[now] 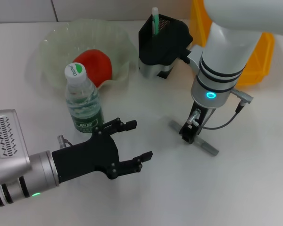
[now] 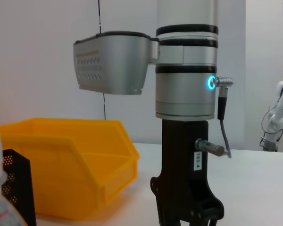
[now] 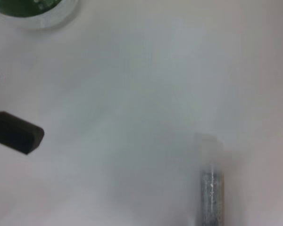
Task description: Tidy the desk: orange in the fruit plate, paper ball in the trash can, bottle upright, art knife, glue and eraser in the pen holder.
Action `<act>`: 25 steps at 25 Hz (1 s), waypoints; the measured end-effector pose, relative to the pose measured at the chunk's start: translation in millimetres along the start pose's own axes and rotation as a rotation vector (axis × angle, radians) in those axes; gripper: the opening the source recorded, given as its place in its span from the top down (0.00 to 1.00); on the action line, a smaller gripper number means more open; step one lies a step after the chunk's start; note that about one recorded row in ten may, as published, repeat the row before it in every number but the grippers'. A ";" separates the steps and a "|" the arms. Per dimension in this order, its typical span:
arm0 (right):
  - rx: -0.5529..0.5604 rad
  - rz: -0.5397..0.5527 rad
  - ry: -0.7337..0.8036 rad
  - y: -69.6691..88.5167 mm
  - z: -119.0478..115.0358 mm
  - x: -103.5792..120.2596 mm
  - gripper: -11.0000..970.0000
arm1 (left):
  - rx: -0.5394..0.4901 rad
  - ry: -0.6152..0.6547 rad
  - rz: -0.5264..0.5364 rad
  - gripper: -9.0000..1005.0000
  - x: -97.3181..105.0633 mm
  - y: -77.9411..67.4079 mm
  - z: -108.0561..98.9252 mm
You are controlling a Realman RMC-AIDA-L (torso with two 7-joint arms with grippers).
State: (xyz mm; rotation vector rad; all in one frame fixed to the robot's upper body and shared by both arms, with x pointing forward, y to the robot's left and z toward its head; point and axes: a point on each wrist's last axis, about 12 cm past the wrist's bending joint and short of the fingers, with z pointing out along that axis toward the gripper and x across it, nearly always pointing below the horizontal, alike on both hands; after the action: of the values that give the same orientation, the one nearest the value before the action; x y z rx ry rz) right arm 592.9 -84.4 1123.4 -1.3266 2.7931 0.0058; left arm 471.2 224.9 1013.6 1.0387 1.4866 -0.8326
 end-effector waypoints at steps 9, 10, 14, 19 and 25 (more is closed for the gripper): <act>0.020 -0.036 -0.016 5.1 -3.3 -3.6 0.84 | 0.001 -0.003 0.003 0.20 -1.0 0.8 0.8; 0.020 -0.037 -0.021 5.5 -4.1 -3.8 0.84 | 0.001 -0.004 0.003 0.20 -1.1 0.9 0.8; 0.013 -0.017 -0.059 3.5 -10.2 -5.2 0.85 | 0.000 -0.005 0.003 0.20 -1.3 1.0 0.9; 0.047 0.078 -0.270 -18.3 -49.8 0.6 0.85 | 0.001 -0.007 0.003 0.20 -1.5 0.9 0.9; 0.131 0.195 -0.685 -48.3 -110.6 40.8 0.85 | -0.001 -0.007 0.001 0.20 -1.1 0.6 0.4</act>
State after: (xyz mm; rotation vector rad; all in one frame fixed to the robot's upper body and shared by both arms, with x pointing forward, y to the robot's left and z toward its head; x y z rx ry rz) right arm 599.8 -149.3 1232.9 -0.8082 2.2689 0.2332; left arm 471.9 224.6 1014.6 1.0351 1.4807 -0.8341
